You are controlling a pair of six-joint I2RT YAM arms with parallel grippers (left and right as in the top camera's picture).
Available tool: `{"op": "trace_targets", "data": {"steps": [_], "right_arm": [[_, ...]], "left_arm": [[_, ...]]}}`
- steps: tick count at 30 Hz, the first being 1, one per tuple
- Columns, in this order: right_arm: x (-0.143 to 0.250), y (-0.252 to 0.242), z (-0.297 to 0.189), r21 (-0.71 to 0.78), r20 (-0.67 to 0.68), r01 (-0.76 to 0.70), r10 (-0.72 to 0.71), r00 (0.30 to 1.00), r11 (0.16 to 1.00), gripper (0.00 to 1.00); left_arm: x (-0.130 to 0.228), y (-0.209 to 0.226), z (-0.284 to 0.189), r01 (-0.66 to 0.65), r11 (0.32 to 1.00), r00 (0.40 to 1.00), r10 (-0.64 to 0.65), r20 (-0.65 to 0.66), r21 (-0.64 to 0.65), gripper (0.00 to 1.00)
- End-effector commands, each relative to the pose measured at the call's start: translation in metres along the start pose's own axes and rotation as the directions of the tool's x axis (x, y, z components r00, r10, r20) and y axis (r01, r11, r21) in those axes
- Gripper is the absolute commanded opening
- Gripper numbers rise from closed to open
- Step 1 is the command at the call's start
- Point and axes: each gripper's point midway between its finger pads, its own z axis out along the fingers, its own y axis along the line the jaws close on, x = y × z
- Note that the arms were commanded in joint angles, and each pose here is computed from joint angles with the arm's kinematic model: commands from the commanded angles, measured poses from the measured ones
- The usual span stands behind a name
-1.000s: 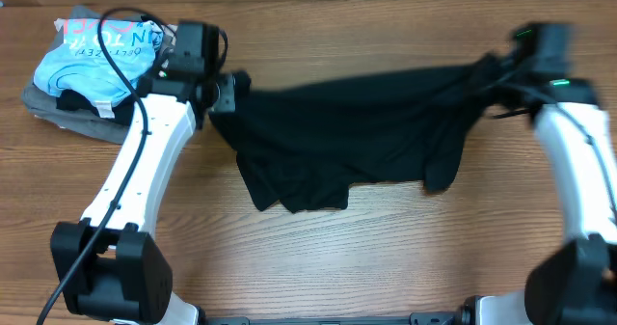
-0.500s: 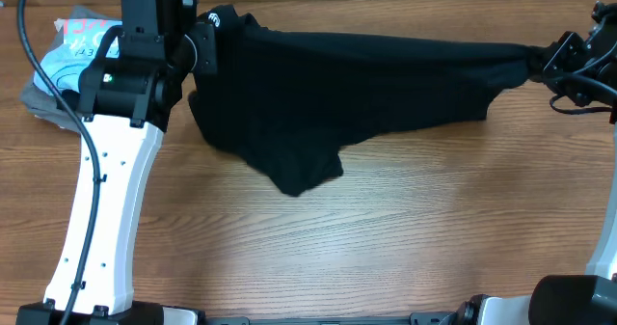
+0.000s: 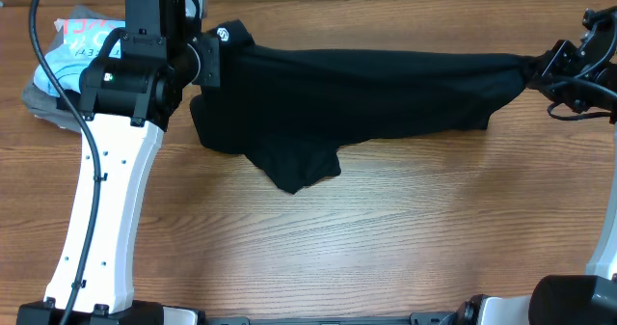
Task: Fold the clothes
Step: 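Pull the shirt taut between both grippers, stretching it sideways, then lower the stretched shirt flat onto the table with both grippers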
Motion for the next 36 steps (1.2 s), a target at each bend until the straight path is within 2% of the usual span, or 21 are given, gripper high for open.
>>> {"op": "trace_targets", "data": {"steps": [1, 4, 12, 18, 22, 27, 31, 36], "right_arm": [[-0.007, -0.002, -0.01, 0.023, 0.028, 0.024, -0.025, 0.999, 0.999, 0.04], [-0.004, -0.004, -0.01, 0.033, 0.015, 0.023, -0.024, 1.0, 0.999, 0.04], [0.006, -0.009, -0.004, 0.041, -0.022, 0.006, -0.005, 1.0, 0.999, 0.04], [0.049, -0.034, 0.024, 0.076, -0.159, -0.031, 0.043, 0.986, 0.997, 0.04], [0.095, -0.066, 0.05, 0.148, -0.272, -0.075, 0.113, 0.956, 0.986, 0.04], [0.15, -0.097, 0.08, 0.189, -0.364, -0.122, 0.184, 0.913, 0.974, 0.04], [0.162, -0.104, 0.089, 0.194, -0.37, -0.13, 0.196, 0.908, 0.972, 0.04], [0.16, -0.103, 0.093, 0.19, -0.356, -0.139, 0.2, 0.913, 0.972, 0.04]], "left_arm": [[0.009, -0.007, 0.006, -0.015, 0.999, 0.998, 0.018, -0.056, 0.051, 0.04], [0.019, -0.006, 0.015, -0.017, 0.999, 0.994, 0.021, -0.103, 0.041, 0.04], [0.009, -0.007, 0.015, 0.004, 0.999, 0.998, -0.001, -0.063, 0.045, 0.04], [0.055, -0.015, 0.041, 0.034, 0.999, 0.965, -0.024, -0.263, 0.033, 0.04], [0.107, -0.016, 0.077, 0.05, 0.999, 0.899, -0.044, -0.437, 0.003, 0.04], [0.175, -0.007, 0.116, 0.057, 0.998, 0.807, -0.068, -0.587, -0.038, 0.04], [0.197, -0.007, 0.135, 0.073, 0.996, 0.8, -0.085, -0.594, -0.046, 0.04], [0.201, -0.015, 0.148, 0.111, 0.993, 0.817, -0.106, -0.567, -0.025, 0.04]]}}
